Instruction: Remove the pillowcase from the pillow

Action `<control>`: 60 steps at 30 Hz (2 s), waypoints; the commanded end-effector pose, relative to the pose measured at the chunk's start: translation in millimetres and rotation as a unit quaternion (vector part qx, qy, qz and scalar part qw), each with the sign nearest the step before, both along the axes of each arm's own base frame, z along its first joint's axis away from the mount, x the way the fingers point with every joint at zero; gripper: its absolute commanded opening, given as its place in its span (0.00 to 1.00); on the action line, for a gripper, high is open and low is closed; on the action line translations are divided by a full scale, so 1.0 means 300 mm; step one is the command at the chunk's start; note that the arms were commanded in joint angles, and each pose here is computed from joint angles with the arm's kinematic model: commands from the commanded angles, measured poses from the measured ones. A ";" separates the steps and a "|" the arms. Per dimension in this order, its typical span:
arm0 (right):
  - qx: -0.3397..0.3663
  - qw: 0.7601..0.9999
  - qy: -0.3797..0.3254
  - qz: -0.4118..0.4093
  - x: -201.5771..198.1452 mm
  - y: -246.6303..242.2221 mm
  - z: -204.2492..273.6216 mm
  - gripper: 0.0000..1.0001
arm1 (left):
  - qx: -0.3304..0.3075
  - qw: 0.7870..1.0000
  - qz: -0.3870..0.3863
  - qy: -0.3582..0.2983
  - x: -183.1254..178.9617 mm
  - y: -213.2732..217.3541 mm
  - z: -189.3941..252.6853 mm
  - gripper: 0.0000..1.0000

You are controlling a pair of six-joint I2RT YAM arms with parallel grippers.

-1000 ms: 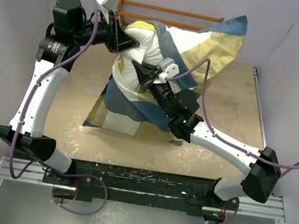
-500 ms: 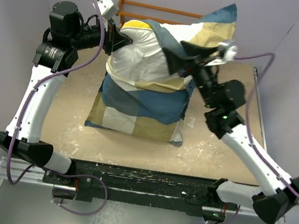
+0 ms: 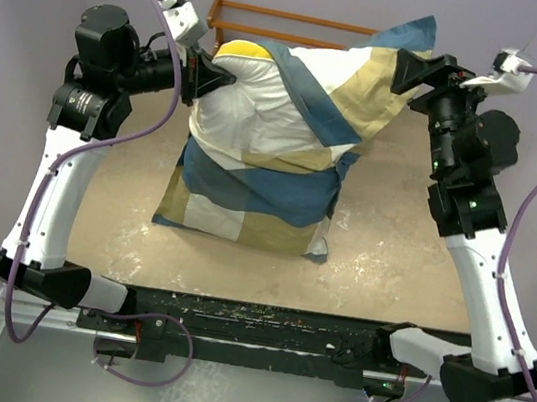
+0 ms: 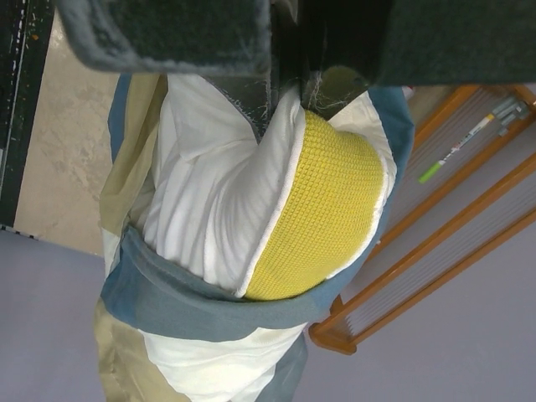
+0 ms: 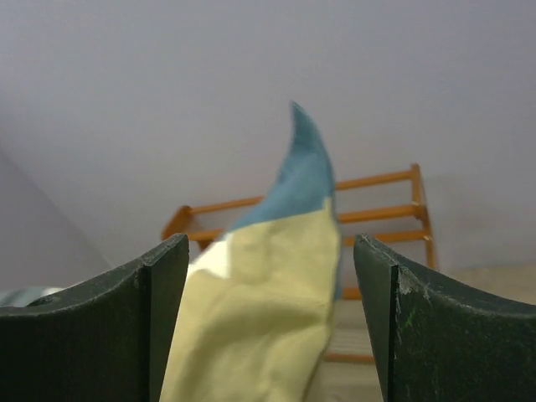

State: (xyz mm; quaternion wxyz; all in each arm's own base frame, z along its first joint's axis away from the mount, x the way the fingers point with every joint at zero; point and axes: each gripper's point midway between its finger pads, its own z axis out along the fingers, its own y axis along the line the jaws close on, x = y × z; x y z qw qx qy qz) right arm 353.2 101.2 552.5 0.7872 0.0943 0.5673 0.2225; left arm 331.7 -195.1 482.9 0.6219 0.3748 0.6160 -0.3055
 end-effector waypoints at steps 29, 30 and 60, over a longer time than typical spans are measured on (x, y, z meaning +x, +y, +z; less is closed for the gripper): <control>0.133 0.977 0.092 -0.139 0.305 -0.411 -0.349 0.00 | 0.121 0.981 -0.049 -0.145 -0.441 0.106 0.039 0.00; 0.131 0.974 0.103 -0.154 0.310 -0.429 -0.385 0.00 | 0.127 0.980 -0.051 -0.148 -0.455 0.111 0.035 0.00; 0.054 0.908 0.299 -0.287 0.272 -0.591 -1.034 0.00 | 0.046 0.899 0.235 -0.367 -0.374 0.345 0.437 0.00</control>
